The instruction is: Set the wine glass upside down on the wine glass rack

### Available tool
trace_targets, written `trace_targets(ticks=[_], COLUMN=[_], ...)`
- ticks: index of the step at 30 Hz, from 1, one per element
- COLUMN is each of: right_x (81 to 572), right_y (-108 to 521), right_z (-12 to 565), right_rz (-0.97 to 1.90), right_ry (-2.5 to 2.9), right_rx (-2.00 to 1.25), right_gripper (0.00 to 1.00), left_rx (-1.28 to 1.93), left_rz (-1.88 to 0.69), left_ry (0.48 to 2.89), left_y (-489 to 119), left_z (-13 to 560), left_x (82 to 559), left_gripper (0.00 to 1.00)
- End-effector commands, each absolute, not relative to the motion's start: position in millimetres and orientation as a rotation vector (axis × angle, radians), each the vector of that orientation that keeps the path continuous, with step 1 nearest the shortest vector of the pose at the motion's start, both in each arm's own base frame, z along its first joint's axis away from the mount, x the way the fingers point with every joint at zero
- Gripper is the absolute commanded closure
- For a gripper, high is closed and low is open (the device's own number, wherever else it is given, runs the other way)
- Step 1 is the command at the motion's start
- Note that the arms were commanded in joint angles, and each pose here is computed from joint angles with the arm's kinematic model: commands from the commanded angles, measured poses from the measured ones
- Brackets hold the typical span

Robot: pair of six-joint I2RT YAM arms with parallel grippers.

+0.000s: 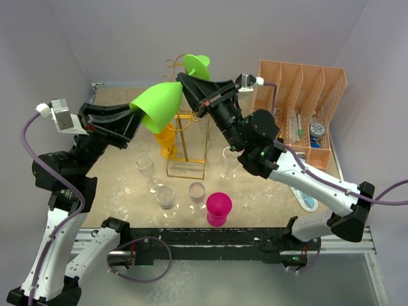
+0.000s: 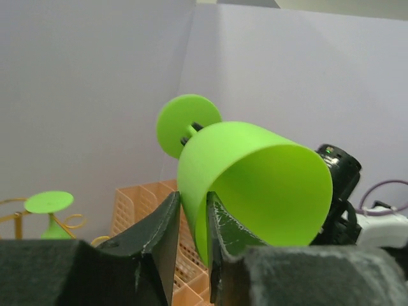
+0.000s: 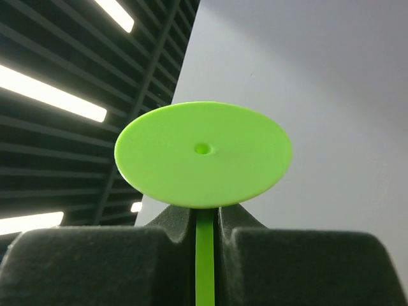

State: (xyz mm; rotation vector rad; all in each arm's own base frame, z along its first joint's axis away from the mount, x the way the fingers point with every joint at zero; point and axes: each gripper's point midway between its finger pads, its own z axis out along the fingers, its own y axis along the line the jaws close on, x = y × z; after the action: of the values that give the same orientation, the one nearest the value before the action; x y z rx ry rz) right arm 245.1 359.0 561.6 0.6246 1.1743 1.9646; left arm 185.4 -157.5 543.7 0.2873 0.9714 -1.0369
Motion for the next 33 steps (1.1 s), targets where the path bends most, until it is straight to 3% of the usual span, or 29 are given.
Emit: trace_targets(ticks=[1,5,13,25,33], right_x=[230,226,215,208,193], right_y=[322,292,256,285,338], right_z=[605,615,623,629,644], right_rz=[1.994,1.861,1.388,0.962,0.994], right_ry=[0.968,0.886,0.812,0.749,0.578], right_rx=[0.593,0.559,0.269,-0.198,-0.412], right_gripper=[1.0,1.0,1.0,1.0,1.0], left_rx=[0.352,0.286,0.208,-0.081,-0.153], left_rz=[-1.098,-1.037,-1.002,-1.132,-1.367], left_ry=[1.057,1.122,1.151,1.094,1.012], left_y=[-168,-158,-142,-116,-126], left_z=[530,525,526,594,633], left_x=[170,175,160,148,151], left_gripper=[0.73,0.61,0.56,0.51,0.47])
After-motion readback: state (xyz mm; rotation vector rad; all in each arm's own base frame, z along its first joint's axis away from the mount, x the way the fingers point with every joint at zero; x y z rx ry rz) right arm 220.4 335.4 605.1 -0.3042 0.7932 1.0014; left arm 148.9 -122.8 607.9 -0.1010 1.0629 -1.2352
